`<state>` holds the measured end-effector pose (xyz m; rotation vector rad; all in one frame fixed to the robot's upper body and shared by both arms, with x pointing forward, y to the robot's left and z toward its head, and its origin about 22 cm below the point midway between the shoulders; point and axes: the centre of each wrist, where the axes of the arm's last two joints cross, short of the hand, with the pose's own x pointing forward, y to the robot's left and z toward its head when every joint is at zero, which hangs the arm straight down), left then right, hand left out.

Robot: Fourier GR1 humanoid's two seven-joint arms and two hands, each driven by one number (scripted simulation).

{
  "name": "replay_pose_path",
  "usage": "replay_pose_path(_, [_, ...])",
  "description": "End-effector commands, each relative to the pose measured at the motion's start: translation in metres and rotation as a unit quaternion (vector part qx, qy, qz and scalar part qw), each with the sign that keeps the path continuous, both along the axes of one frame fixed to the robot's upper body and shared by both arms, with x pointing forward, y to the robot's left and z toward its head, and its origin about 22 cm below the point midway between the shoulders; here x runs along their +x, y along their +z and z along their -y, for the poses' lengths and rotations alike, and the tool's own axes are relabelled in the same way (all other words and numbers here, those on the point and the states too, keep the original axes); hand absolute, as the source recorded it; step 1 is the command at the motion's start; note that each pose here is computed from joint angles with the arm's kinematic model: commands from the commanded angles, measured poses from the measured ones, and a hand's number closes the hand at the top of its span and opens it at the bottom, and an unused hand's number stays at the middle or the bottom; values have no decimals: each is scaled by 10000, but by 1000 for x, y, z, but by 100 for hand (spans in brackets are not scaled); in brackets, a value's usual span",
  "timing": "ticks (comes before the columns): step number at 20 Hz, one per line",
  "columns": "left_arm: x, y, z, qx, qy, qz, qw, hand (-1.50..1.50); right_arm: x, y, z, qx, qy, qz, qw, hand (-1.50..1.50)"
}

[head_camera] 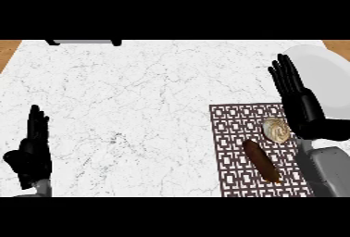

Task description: Pick the sweet potato from the placemat and place it in the plate

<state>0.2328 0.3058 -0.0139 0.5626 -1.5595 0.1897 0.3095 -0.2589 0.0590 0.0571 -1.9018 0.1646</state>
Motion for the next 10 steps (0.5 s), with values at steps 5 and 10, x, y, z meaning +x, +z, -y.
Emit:
replay_pose_path(5, [-13,-36,41,-938,-1206,-1568,9757,0,17,103,-11,-2556,1318,999,9525,150])
replay_pose_path(10, [-5,-36,64,-1461,-1829,-1887,9537,0,14,118,29,-3907,-252,1899,9004,-150])
